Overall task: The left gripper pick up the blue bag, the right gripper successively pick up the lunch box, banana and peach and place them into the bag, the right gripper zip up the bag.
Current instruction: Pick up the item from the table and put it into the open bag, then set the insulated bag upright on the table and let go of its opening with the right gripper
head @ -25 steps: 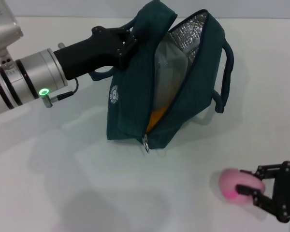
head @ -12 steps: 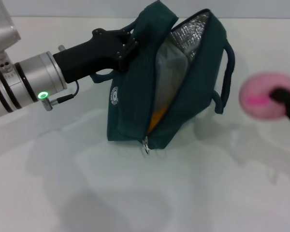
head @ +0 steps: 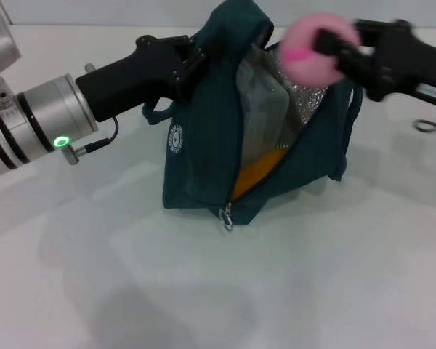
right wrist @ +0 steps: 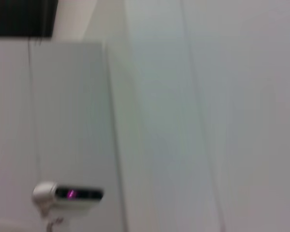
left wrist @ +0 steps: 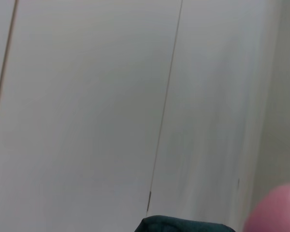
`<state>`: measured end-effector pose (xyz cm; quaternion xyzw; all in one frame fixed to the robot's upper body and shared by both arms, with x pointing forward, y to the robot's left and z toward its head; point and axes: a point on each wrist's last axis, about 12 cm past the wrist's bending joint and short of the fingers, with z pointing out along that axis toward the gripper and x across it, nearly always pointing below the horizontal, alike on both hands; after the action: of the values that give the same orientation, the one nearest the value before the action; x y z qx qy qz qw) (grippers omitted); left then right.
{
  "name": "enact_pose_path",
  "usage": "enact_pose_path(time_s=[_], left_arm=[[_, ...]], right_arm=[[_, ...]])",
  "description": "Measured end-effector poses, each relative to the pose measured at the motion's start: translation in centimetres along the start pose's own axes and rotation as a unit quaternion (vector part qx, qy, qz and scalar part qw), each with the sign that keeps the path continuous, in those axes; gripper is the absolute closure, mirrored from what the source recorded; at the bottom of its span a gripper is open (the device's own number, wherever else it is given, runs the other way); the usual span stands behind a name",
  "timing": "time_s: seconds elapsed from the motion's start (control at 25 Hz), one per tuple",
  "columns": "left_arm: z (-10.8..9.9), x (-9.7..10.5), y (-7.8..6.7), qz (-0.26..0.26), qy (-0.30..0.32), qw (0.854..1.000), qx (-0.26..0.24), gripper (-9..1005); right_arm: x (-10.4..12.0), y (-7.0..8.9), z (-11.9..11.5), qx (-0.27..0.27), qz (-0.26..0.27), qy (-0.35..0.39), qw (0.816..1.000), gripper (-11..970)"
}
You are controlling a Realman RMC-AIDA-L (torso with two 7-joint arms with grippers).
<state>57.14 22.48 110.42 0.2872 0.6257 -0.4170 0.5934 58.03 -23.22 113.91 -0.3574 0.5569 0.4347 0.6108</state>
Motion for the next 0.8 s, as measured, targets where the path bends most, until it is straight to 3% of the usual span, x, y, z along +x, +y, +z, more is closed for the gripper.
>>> enact_pose_path(time_s=[0.24, 0.72, 0.8], left_arm=[[-0.1, 0.2, 0.0, -0.006, -0.001, 1.0, -0.004, 959], [0.1, 0.1, 0.0, -0.004, 0.001, 1.0, 0.0, 959], [0.0, 0.2, 0.0, -0.005, 0.001, 1.0, 0.0, 959]], right_arm=[[0.1, 0.5, 3.4, -0.047, -0.007, 0.074, 0.996, 772], [0.9, 1.0, 3.0, -0.038, -0.003, 0.095, 0.995, 736], [0.8, 1.0, 2.9, -0.04, -0.003, 0.09, 0.995, 652]])
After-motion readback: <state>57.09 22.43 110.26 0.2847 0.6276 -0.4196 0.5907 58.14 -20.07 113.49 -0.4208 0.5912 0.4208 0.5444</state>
